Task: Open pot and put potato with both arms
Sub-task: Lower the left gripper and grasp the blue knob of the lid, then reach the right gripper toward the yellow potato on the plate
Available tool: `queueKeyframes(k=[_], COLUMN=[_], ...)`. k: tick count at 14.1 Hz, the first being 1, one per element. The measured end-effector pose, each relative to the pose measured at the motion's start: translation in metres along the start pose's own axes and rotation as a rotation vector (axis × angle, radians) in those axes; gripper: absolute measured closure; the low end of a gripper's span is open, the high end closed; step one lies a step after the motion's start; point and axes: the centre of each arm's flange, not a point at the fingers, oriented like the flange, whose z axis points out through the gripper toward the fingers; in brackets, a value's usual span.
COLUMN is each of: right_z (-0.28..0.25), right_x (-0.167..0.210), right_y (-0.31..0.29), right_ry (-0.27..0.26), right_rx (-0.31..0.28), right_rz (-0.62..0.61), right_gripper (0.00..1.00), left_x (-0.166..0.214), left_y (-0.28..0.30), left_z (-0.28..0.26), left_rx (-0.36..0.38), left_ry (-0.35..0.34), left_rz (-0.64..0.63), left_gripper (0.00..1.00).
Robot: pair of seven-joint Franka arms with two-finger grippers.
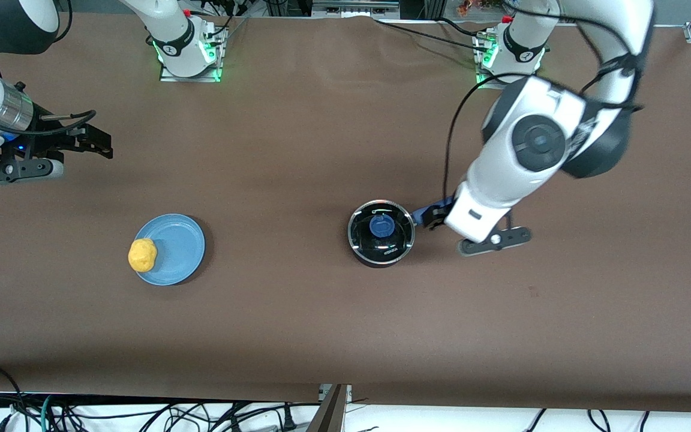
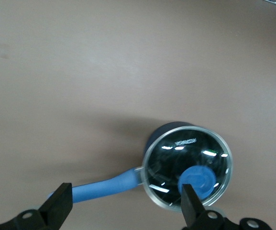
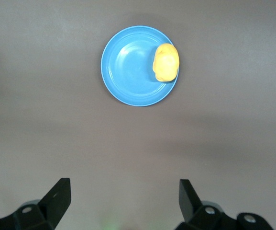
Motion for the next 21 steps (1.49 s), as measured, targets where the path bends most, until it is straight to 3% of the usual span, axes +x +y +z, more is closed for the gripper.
queueKeyframes(k=[5,9,21], right_z=[0.000,0.000,0.001], right_x=[0.000,0.000,0.000], right_y=[0.000,0.000,0.001], right_ry=[0.000,0.000,-0.001], right_rx=[0.000,0.000,0.000], right_rz=[0.000,0.001,0.002], right_gripper=[0.00,0.00,0.00], left_x=[-0.020,-0.046,-0.059], left_y=[0.054,0.083,0.095], left_z=[0.069,0.111,0.138], left_rx=[-0.033,0.051,0.091], left_ry=[0.017,0.070,0.087], left_rz=[-0.028,0.003,0.041], left_gripper=[0.00,0.00,0.00])
